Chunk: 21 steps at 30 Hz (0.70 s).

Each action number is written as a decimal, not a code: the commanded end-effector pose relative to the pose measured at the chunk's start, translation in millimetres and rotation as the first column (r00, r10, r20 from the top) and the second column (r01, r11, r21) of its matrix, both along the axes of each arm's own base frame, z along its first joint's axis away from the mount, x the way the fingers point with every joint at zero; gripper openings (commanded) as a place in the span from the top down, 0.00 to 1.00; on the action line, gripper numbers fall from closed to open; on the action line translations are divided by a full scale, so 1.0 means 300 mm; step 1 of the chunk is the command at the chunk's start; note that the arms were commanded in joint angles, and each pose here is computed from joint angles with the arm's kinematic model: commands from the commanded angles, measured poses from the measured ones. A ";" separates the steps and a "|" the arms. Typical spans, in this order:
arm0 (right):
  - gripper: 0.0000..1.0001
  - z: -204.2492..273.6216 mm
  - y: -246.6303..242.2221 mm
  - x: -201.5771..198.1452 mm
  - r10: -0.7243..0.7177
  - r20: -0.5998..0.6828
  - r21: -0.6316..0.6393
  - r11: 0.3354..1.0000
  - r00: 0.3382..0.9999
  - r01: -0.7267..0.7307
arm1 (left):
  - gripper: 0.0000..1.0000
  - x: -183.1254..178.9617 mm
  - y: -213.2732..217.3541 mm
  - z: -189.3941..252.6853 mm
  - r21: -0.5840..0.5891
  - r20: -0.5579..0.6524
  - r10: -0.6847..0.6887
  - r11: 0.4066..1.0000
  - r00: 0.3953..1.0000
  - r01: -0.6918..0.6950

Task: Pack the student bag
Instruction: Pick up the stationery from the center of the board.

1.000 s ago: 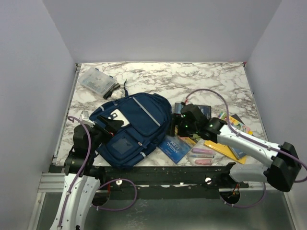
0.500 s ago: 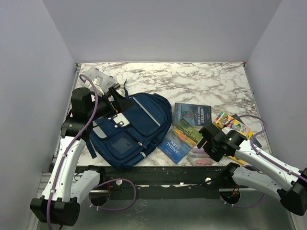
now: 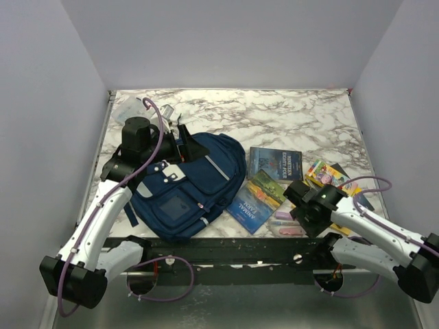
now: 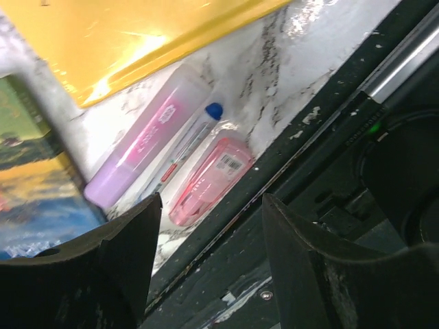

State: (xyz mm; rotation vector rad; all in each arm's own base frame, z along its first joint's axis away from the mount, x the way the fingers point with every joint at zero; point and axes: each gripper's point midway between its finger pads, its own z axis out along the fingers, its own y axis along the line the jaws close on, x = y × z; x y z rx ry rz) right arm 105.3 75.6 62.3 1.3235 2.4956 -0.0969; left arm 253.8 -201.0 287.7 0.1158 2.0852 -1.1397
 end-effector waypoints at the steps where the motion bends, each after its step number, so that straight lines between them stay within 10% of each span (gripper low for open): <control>1: 0.38 -0.007 -0.043 -0.003 -0.083 -0.031 -0.096 0.992 0.996 0.080 | 0.09 0.025 -0.003 -0.016 0.032 0.068 -0.017 0.999 0.998 0.015; 8: 0.53 -0.033 -0.014 0.015 -0.084 -0.032 -0.075 0.994 0.996 0.082 | 0.09 0.021 -0.011 -0.048 0.038 0.066 -0.046 0.998 0.997 0.044; 21: 0.49 -0.119 0.042 -0.012 -0.054 -0.120 -0.023 0.998 0.991 0.051 | 0.10 0.008 -0.029 -0.069 0.011 0.037 -0.078 0.997 0.996 0.077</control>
